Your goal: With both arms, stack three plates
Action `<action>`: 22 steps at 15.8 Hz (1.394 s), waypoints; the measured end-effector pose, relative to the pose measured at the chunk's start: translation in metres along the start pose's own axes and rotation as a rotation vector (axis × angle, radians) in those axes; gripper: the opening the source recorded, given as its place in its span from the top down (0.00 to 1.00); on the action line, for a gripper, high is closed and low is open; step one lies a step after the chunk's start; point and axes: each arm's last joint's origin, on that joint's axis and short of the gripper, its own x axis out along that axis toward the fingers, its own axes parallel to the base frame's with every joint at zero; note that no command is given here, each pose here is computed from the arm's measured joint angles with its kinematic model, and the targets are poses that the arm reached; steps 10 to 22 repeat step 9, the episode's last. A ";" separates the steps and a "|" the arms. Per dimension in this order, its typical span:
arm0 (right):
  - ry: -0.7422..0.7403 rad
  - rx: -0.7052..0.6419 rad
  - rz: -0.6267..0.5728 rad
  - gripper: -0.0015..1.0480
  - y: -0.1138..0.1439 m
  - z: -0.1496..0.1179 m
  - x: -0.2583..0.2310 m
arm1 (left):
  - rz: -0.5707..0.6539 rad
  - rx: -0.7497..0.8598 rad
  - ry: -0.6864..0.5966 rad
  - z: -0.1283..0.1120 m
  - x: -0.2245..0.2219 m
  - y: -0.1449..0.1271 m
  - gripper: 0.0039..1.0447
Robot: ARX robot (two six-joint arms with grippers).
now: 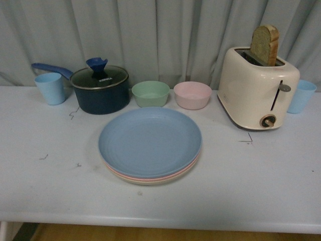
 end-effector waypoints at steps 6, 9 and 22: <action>0.000 0.000 0.000 0.06 0.000 0.000 0.000 | 0.000 0.000 0.000 0.000 0.000 0.000 0.06; 0.000 0.000 0.000 0.06 0.000 0.000 0.000 | 0.000 0.000 0.000 0.000 0.000 0.000 0.06; 0.000 0.000 0.000 0.06 0.000 0.000 0.000 | 0.000 0.000 0.000 0.000 0.000 0.000 0.06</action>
